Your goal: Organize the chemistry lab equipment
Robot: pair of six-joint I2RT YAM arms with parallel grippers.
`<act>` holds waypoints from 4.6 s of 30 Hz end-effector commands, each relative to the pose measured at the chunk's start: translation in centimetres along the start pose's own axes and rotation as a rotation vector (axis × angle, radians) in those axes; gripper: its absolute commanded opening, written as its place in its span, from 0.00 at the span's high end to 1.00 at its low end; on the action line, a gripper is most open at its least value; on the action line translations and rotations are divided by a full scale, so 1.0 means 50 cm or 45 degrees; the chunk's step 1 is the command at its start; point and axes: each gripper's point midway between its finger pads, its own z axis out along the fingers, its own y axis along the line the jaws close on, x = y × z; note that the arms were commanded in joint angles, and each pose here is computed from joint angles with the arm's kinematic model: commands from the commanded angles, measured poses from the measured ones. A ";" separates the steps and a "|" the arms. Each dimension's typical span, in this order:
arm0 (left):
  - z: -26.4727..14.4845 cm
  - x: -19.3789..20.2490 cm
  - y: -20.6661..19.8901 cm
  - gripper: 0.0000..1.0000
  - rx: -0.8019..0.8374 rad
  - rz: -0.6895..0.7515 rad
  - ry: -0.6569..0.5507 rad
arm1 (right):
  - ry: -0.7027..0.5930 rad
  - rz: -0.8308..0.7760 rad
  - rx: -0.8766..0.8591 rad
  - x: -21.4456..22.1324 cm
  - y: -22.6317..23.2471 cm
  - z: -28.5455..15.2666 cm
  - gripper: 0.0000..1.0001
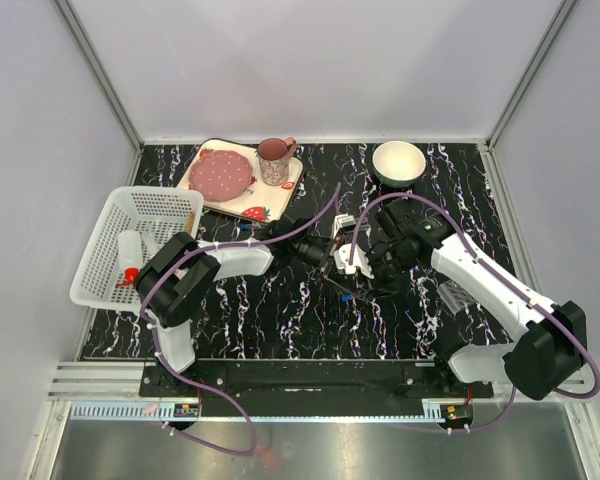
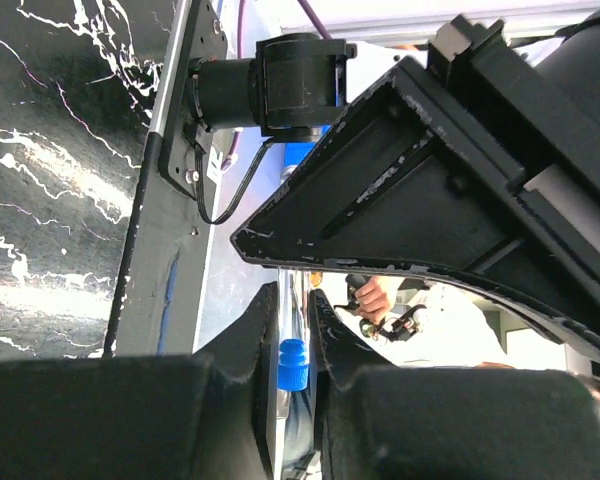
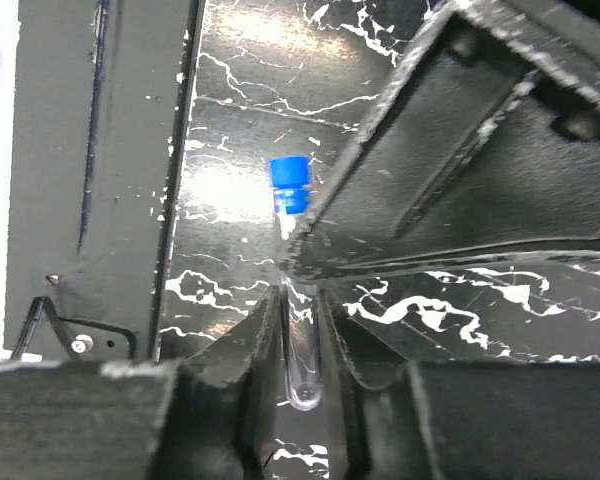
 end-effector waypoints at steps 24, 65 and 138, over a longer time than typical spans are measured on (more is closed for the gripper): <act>-0.258 -0.092 -0.185 0.01 -0.338 0.926 -1.288 | -0.994 1.000 -0.007 -0.117 -0.123 -0.139 0.88; -0.100 -0.193 -0.220 0.61 0.063 0.722 -1.284 | -1.140 1.080 -0.066 -0.128 -0.120 -0.153 0.85; -0.125 -0.141 -0.198 0.61 0.119 0.737 -1.227 | -1.060 1.026 -0.211 -0.171 -0.103 -0.131 0.92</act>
